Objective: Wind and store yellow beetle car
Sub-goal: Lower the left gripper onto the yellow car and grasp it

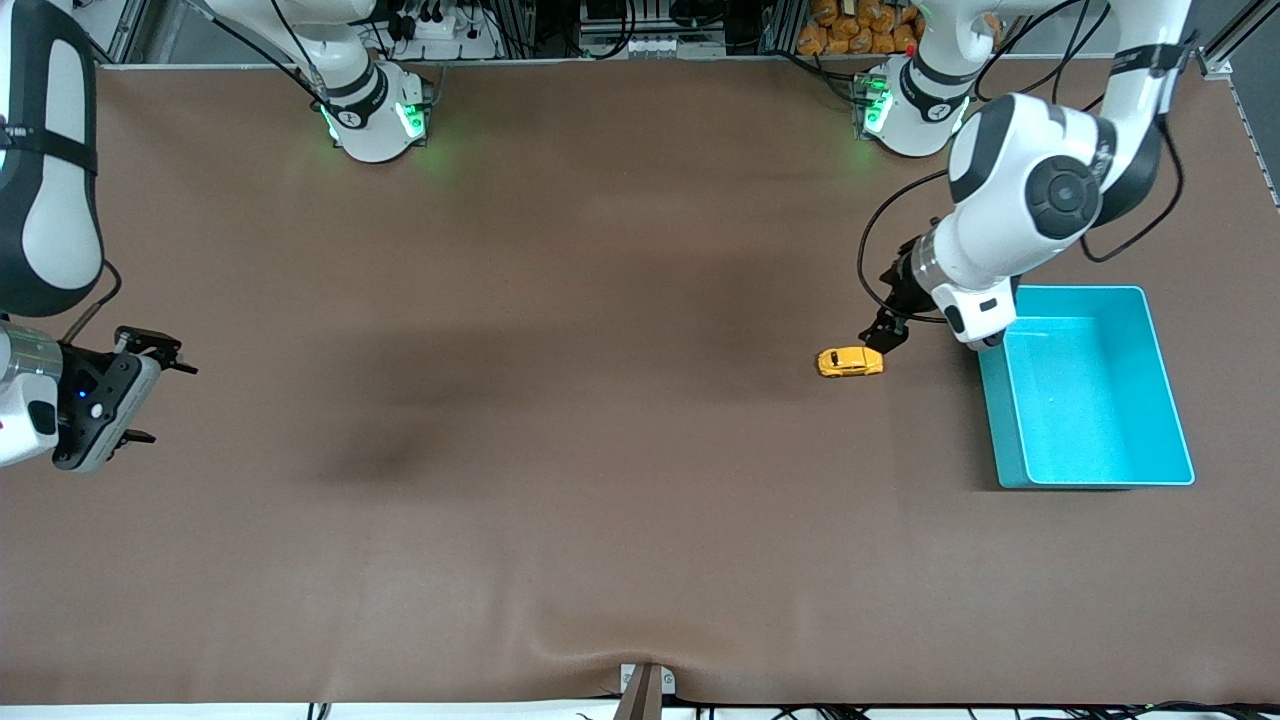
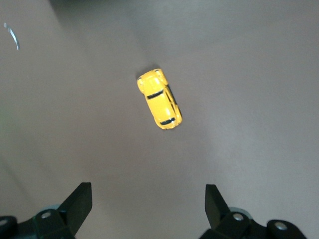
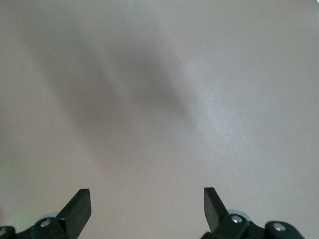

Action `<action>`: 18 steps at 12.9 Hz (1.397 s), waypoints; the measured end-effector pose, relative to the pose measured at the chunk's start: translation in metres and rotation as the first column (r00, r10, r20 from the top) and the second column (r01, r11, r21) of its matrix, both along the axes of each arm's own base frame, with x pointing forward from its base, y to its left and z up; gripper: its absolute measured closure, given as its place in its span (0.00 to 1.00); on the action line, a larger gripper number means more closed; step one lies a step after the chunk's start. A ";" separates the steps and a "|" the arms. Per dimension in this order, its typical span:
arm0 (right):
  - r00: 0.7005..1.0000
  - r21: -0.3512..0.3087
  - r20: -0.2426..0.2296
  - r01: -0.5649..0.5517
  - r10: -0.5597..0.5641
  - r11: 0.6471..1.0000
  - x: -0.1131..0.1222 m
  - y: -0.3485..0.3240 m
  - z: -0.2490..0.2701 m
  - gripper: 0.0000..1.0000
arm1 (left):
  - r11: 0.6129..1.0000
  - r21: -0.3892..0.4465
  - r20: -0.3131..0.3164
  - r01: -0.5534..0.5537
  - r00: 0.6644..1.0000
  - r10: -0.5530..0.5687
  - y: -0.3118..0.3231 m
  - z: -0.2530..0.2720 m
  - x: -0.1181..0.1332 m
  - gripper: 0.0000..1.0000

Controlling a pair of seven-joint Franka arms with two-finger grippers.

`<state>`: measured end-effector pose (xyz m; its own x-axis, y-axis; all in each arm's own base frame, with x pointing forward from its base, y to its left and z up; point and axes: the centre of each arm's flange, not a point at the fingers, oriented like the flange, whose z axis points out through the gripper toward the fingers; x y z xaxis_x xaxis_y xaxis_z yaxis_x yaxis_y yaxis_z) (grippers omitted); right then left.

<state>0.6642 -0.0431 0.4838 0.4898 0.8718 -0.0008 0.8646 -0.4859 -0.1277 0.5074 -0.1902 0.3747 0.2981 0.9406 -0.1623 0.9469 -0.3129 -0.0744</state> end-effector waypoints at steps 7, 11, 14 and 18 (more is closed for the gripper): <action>0.980 -0.025 0.007 0.197 -0.197 0.980 -0.007 0.019 0.055 0.00 | 0.960 0.007 0.079 -0.278 0.958 0.277 0.010 -0.080 -0.038 0.00; 0.950 -0.053 0.038 0.310 -0.309 0.949 -0.022 0.016 0.089 0.00 | 0.945 -0.026 0.119 -0.327 0.937 0.328 0.016 -0.124 -0.042 0.00; 0.929 -0.070 0.014 0.370 -0.370 0.926 -0.033 0.012 0.100 0.00 | 0.936 -0.053 0.138 -0.349 0.925 0.353 0.019 -0.156 -0.037 0.00; 0.900 -0.063 0.039 0.436 -0.434 0.898 -0.040 0.001 0.116 0.00 | 0.941 -0.046 0.134 -0.337 0.931 0.340 0.021 -0.176 -0.035 0.00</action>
